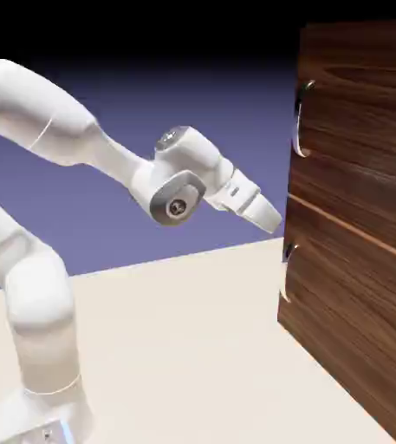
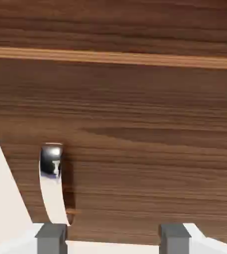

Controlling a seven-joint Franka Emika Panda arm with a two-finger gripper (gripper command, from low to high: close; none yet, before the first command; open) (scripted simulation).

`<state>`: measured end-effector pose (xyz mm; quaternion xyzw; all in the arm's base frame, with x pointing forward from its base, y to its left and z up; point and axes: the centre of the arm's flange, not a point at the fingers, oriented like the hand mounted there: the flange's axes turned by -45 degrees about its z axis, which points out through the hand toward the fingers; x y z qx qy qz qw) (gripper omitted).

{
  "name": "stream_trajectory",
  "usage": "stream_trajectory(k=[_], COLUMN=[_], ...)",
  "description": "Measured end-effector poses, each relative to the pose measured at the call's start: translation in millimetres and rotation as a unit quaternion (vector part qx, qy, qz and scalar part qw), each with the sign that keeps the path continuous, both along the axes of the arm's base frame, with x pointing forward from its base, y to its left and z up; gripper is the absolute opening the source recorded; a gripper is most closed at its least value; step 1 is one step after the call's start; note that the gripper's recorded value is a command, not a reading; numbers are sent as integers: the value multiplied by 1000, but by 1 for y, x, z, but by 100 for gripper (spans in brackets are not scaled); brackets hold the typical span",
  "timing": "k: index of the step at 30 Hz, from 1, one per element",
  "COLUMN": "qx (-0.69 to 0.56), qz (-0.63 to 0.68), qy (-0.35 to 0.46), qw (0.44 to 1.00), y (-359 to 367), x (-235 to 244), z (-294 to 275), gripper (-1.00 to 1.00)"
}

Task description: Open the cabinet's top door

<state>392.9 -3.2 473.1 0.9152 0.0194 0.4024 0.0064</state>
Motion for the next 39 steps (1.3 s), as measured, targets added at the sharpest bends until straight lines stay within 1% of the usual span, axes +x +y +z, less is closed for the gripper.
stream_trajectory(k=[10, 20, 39], qx=[9, 16, 18], qz=[-16, -23, -25], qy=[-61, -125, -246], qw=[998, 992, 969], y=[-22, -32, -8], x=[5, 4, 4], z=[49, 85, 118], gripper=[0, 0, 0])
